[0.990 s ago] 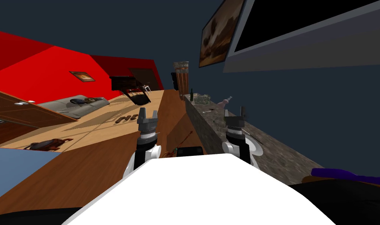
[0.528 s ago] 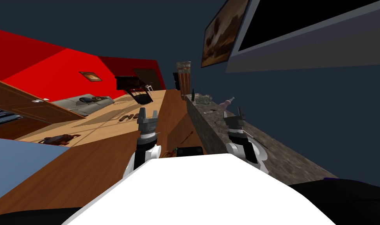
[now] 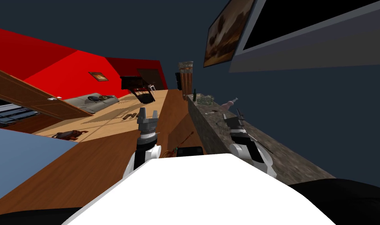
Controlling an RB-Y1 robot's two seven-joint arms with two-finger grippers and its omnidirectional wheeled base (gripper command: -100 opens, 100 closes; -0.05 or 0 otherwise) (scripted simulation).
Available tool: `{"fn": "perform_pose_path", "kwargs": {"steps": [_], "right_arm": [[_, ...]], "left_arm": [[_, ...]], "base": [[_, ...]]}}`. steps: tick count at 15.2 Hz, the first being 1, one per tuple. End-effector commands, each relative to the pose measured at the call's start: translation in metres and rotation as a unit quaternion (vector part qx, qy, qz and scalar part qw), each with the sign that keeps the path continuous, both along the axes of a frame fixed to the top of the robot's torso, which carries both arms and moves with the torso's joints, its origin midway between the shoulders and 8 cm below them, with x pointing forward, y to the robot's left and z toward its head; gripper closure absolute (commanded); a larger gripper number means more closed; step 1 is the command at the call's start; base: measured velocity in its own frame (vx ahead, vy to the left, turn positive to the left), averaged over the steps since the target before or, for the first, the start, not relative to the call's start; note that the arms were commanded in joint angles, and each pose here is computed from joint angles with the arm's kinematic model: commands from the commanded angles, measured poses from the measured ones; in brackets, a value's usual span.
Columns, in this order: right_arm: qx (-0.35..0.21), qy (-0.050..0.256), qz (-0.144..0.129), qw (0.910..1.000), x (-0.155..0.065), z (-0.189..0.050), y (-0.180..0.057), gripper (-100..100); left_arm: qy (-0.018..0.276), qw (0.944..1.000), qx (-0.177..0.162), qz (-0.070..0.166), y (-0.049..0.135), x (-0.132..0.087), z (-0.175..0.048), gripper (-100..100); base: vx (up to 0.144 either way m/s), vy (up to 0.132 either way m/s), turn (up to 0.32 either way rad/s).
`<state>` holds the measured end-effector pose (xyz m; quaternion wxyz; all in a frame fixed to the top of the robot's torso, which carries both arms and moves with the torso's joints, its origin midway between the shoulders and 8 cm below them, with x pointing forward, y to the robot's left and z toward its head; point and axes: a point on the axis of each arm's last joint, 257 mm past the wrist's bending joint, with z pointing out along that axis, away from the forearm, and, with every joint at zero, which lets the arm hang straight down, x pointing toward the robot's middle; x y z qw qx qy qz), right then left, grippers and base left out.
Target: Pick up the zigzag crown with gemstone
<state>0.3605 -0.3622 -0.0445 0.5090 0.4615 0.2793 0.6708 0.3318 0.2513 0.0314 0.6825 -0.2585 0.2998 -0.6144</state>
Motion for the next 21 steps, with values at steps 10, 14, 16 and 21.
{"fn": "perform_pose_path", "kwargs": {"steps": [10,14,16,21], "right_arm": [[0.122,0.095,0.018,0.9878,0.008,-0.047,-0.037,-100],[0.168,0.125,0.019,0.9778,0.008,-0.065,-0.047,-100],[0.193,0.140,0.017,0.9711,0.007,-0.073,-0.056,-100],[0.252,0.171,0.014,0.9525,0.005,-0.094,-0.066,-100]], "left_arm": [[0.000,1.0000,0.000,0.000,0.000,0.000,0.000,0],[0.000,1.0000,0.000,0.000,0.000,0.000,0.000,0],[0.000,1.0000,0.000,0.000,0.000,0.000,0.000,0],[0.000,1.0000,0.000,0.000,0.000,0.000,0.000,0]], "base": [[0.016,-0.008,0.074],[0.015,-0.010,0.080],[0.014,-0.010,0.065],[0.016,-0.013,0.073]]}}
